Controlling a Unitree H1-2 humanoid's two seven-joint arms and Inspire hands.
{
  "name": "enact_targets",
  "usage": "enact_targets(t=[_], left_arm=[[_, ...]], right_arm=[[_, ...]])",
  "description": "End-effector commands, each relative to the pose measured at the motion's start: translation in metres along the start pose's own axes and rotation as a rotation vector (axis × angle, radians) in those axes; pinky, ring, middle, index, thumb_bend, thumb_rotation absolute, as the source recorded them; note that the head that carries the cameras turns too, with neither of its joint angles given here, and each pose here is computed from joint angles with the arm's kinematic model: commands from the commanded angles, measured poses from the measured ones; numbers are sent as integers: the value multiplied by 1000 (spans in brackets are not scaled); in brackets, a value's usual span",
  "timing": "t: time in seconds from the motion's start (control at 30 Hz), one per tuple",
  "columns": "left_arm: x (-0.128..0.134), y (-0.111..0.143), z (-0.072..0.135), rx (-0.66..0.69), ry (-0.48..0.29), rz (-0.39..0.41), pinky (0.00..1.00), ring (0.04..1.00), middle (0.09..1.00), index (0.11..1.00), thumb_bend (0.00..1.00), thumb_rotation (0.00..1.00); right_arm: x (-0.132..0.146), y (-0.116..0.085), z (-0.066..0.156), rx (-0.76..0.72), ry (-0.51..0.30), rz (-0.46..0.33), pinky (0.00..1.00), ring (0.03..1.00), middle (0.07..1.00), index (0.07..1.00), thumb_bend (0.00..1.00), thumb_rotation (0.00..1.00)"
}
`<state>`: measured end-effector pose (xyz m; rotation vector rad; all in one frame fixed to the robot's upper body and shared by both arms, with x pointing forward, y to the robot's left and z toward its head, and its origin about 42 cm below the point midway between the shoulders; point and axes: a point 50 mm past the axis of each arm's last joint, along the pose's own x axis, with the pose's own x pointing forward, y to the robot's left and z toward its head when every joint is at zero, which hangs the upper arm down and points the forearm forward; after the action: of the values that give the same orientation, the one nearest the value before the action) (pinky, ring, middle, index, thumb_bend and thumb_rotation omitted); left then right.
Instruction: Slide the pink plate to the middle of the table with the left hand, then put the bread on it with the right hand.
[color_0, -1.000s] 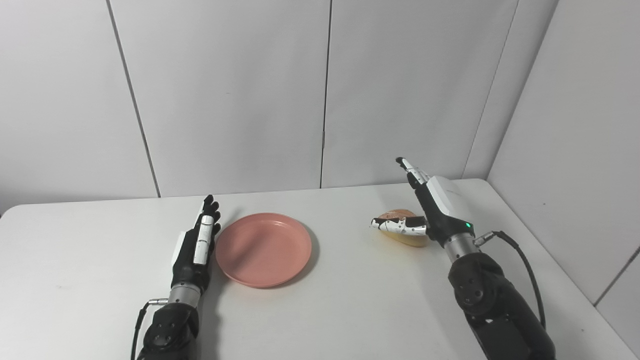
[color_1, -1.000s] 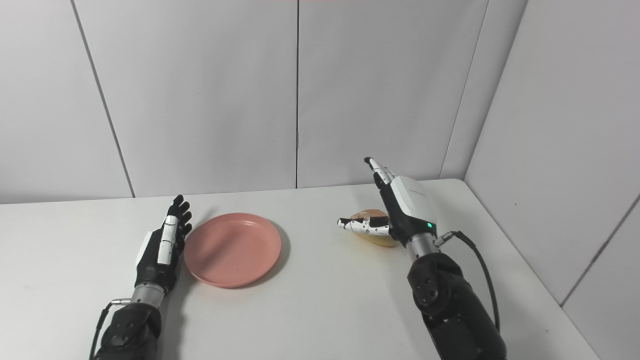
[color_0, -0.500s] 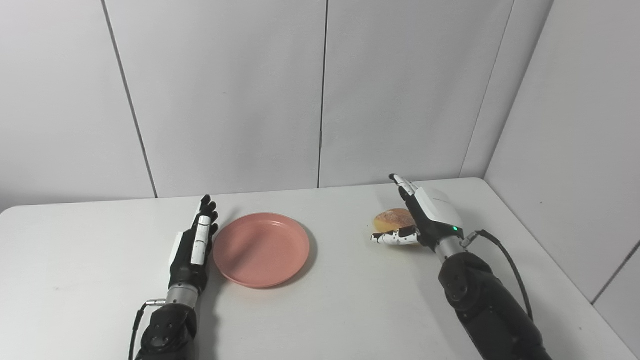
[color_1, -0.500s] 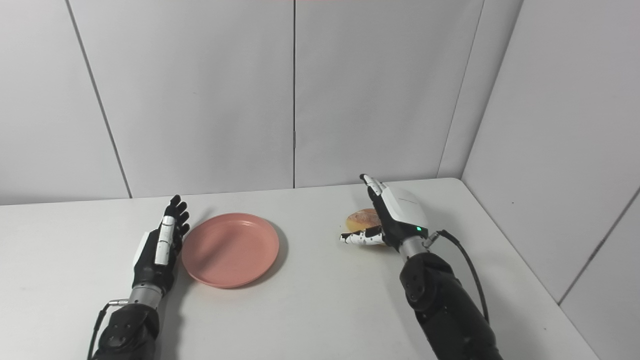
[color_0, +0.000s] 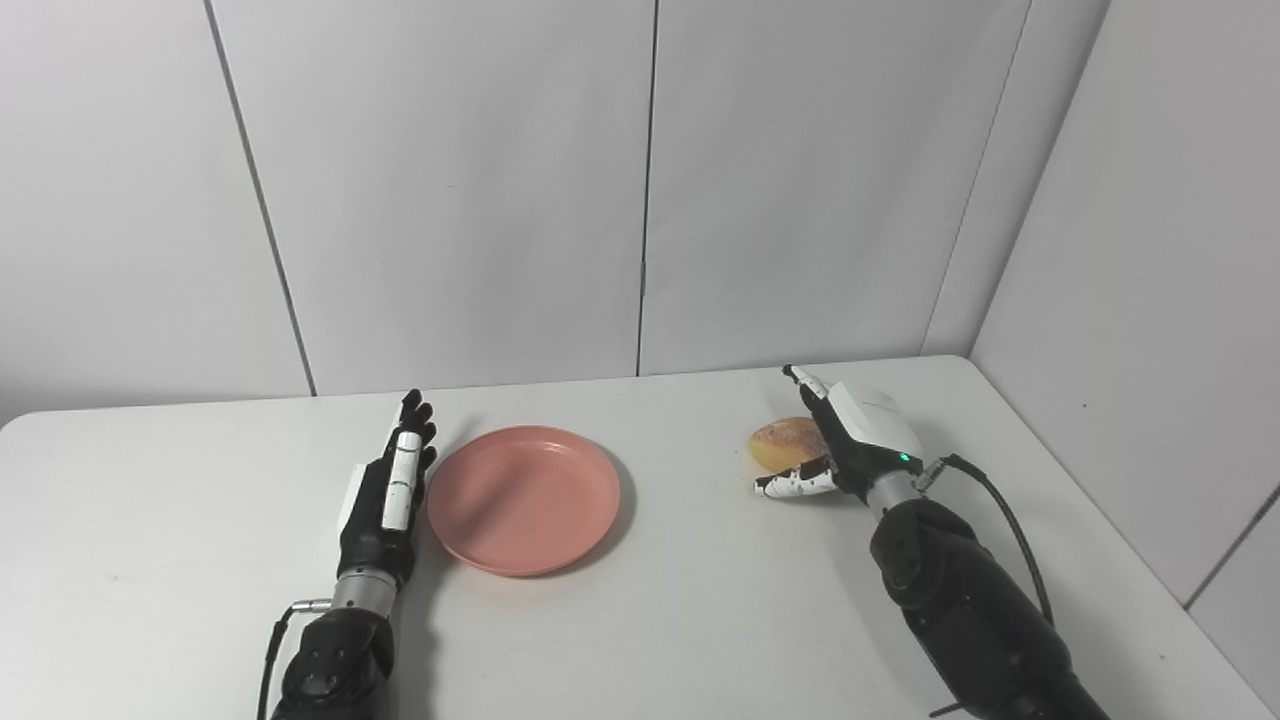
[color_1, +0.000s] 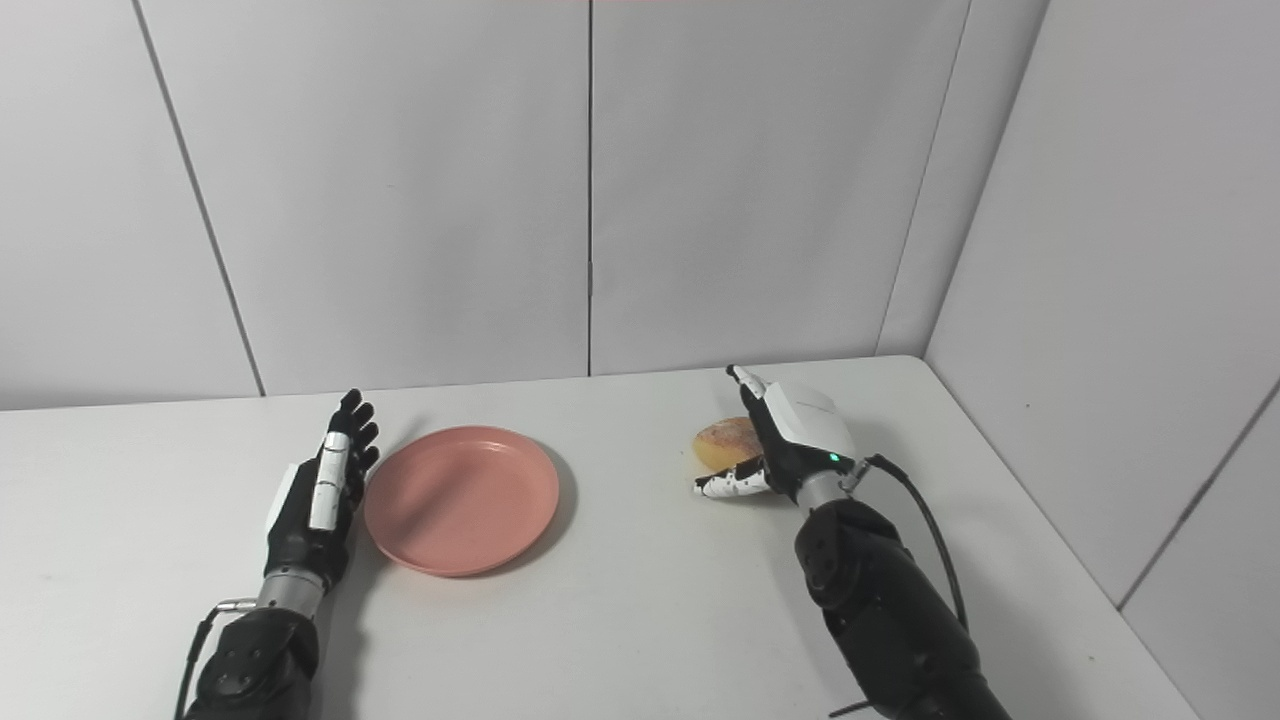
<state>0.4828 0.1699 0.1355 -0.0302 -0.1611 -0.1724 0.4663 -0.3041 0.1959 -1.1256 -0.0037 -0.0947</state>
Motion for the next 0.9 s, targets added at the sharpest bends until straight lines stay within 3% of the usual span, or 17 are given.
enact_targets(t=[0.0, 0.2, 0.37, 0.47, 0.8, 0.83, 0.87], left_arm=[[-3, 2, -2, 4, -12, 1, 1000, 1000, 1000, 994, 672, 1000], [-3, 2, -1, 11, -12, 3, 993, 1000, 998, 990, 683, 1000], [-3, 3, -1, 7, -11, 4, 998, 1000, 1000, 992, 680, 1000], [-3, 3, -1, 7, -12, 5, 998, 1000, 1000, 990, 674, 1000], [-4, 0, -2, 5, -10, -1, 999, 1000, 1000, 994, 677, 1000], [-4, 0, -2, 6, -11, -1, 996, 1000, 1000, 993, 674, 1000], [-4, -1, -2, 10, -11, -2, 996, 1000, 1000, 993, 673, 1000]], right_arm=[[13, -31, 8, -5, -25, -86, 721, 827, 870, 878, 663, 164], [12, -33, 6, 6, -24, -91, 552, 665, 766, 794, 563, 8], [12, -33, 5, 24, -22, -103, 486, 603, 725, 751, 529, 0], [12, -34, 4, 37, -26, -109, 514, 629, 725, 736, 495, 0], [9, -34, 3, 26, -35, -144, 431, 526, 601, 652, 471, 0], [9, -34, 3, 24, -36, -148, 403, 495, 510, 577, 496, 0], [8, -34, 3, 25, -37, -153, 393, 484, 479, 551, 505, 0]])
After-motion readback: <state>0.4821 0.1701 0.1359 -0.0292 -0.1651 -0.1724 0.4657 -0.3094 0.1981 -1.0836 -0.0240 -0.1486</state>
